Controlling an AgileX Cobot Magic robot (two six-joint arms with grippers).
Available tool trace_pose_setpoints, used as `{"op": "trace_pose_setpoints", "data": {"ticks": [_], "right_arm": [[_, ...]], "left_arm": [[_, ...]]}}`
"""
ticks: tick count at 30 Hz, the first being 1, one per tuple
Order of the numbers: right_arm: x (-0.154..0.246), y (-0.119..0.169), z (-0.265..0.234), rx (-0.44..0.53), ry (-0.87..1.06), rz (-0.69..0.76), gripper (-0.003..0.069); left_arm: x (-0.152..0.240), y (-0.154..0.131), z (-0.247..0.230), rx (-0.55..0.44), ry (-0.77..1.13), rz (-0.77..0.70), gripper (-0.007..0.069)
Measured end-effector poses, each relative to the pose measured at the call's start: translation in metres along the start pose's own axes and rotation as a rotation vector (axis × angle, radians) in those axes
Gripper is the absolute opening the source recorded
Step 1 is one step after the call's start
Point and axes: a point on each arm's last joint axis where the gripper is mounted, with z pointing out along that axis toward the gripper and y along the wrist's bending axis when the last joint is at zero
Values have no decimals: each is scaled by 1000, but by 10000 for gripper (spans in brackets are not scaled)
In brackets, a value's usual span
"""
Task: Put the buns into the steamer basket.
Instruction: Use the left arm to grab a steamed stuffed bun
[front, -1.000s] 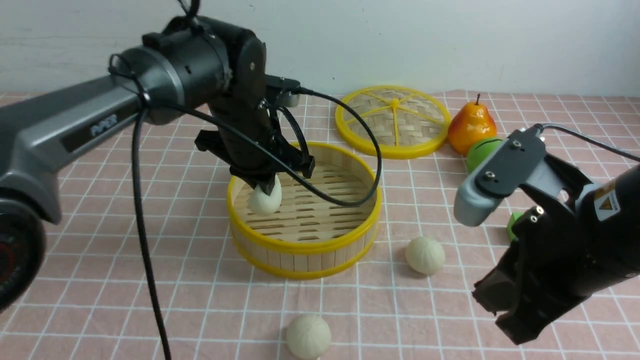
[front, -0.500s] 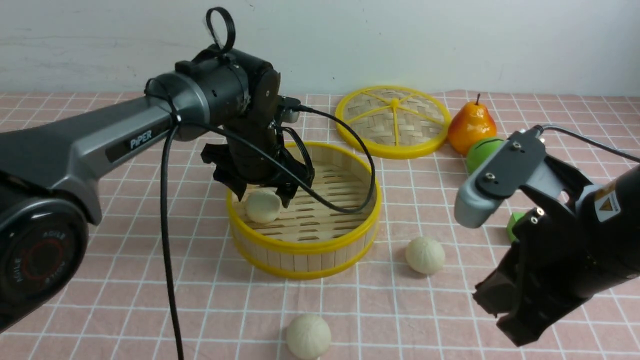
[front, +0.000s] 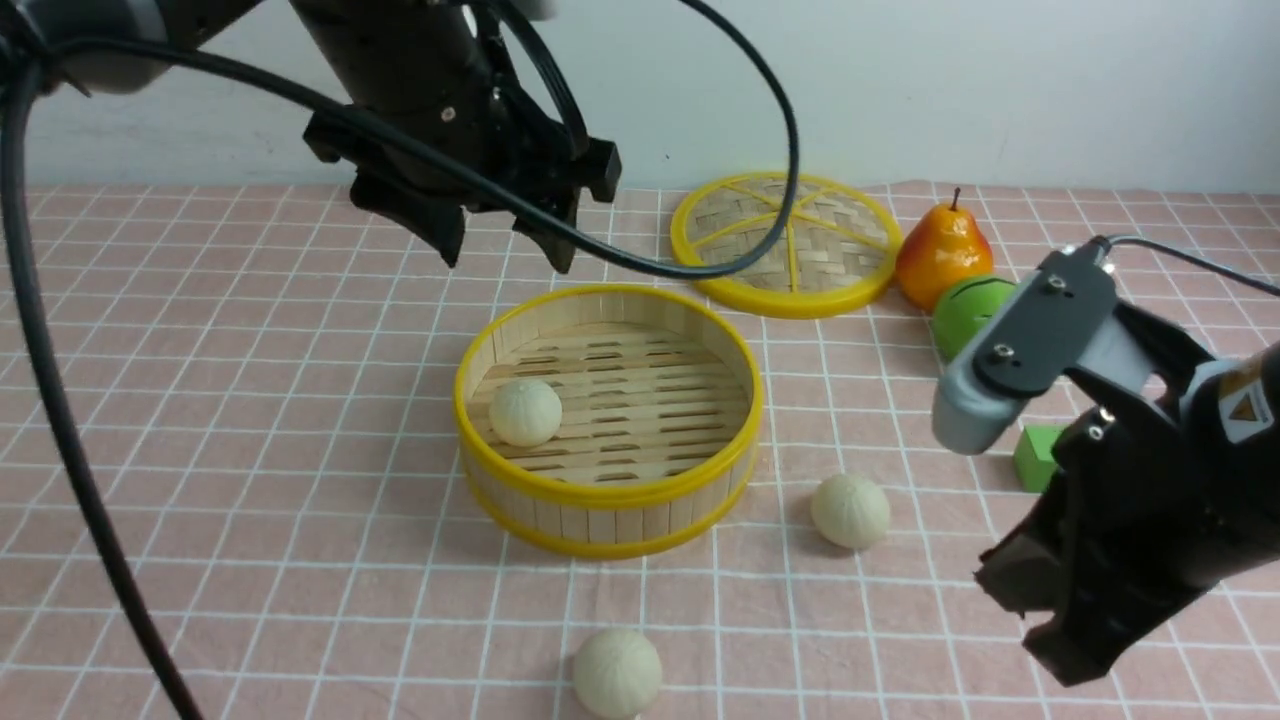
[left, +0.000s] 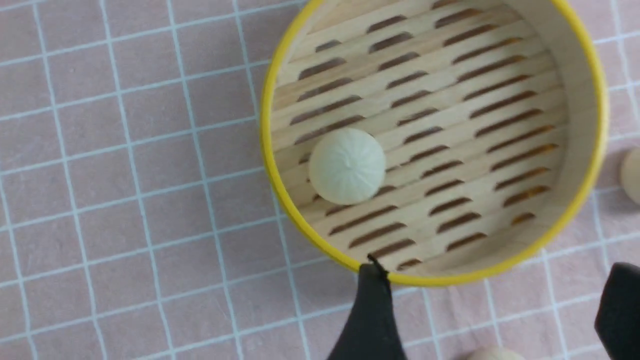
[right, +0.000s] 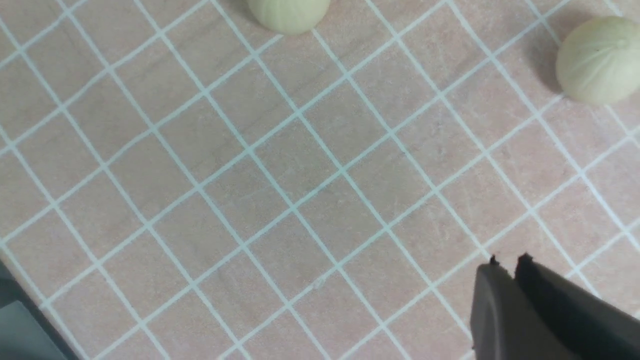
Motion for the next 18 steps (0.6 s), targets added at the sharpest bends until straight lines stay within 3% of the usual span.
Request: {"op": "trace_pose_setpoints", "data": {"ticks": [3, 8, 18], "right_arm": [[7, -3, -21, 100, -34, 29, 53], [14, -4, -42, 181, -80, 89, 56], [18, -3, -45, 176, -62, 117, 62]], "left_arm": [[33, -34, -1, 45, 79, 98, 542], [81, -53, 33, 38, 267, 181, 542], [138, -55, 108, 66, 311, 164, 542]]}}
